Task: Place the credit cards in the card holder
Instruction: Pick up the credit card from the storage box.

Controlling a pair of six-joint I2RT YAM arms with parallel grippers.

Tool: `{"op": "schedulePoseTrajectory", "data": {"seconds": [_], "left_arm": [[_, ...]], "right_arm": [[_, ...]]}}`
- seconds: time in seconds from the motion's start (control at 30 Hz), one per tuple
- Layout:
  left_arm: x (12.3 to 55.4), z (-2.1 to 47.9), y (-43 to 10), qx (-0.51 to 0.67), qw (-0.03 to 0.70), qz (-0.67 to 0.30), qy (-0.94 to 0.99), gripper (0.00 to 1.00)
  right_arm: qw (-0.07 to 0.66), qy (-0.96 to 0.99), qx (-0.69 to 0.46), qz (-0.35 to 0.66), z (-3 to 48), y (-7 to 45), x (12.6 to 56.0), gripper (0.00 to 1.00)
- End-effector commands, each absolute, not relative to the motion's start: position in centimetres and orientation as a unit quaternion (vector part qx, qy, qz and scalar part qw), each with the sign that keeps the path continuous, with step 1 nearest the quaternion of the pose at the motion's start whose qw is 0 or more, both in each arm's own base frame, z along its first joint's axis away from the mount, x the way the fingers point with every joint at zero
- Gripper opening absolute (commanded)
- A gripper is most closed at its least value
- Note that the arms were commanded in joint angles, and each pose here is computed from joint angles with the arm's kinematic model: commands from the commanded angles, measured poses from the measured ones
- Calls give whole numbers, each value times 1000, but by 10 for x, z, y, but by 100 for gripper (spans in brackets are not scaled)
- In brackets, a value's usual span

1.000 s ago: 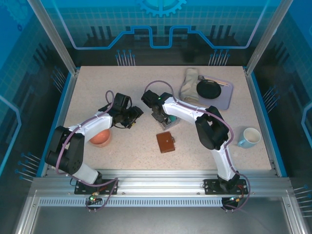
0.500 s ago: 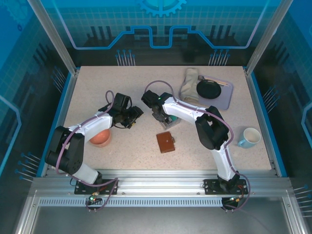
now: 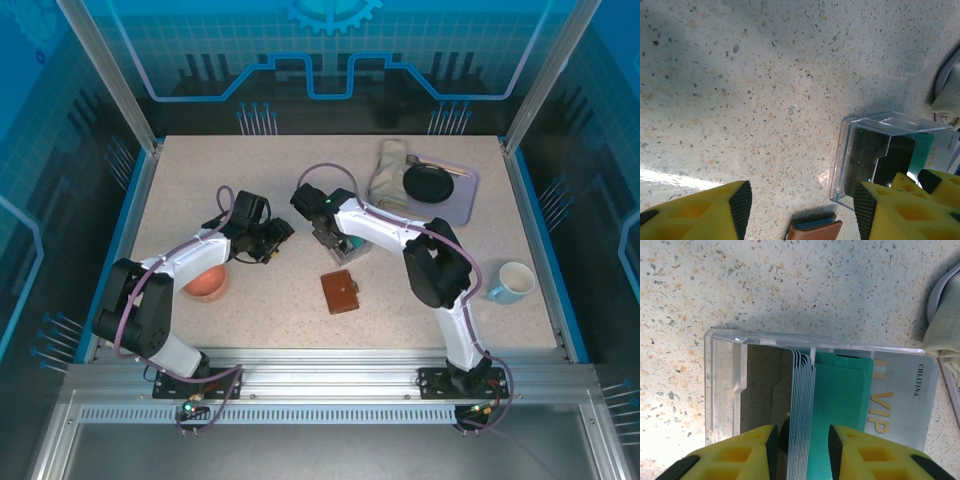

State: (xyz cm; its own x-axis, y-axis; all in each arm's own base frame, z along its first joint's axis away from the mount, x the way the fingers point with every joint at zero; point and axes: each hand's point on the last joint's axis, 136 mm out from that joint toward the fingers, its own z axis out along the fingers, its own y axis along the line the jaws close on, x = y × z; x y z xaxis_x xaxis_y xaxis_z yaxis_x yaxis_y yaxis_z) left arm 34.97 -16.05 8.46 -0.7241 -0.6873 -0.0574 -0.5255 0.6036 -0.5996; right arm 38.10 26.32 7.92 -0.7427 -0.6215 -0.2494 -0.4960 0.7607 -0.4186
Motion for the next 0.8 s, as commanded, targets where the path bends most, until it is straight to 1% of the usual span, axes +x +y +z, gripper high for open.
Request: {"op": "schedulePoseTrajectory", "data": {"seconds": [0.0,0.07,0.17,0.33,0.47,0.77], "left_arm": [[349,82,-160,-349,131,-286,883,59],[349,82,-160,-349,131,-287,882,59],[348,82,-160,-348,129,-286,883,59],[346,82,-160,-347,130,-286,884,60],[346,83,-160,-345,129,-287,884,60],[347,81,-161,-345,126,-287,885,60]], "right_arm": [[197,919,-298,-169,95,257,379,33],[194,920,-297,-164,94,256,378,31],[186,923,-298,-158,90,256,376,31],[176,931,-297,-115,85,267,369,40],[172,931,-295,-133,78,264,373,44],[161,926,-294,-171,57,254,380,44]]}}
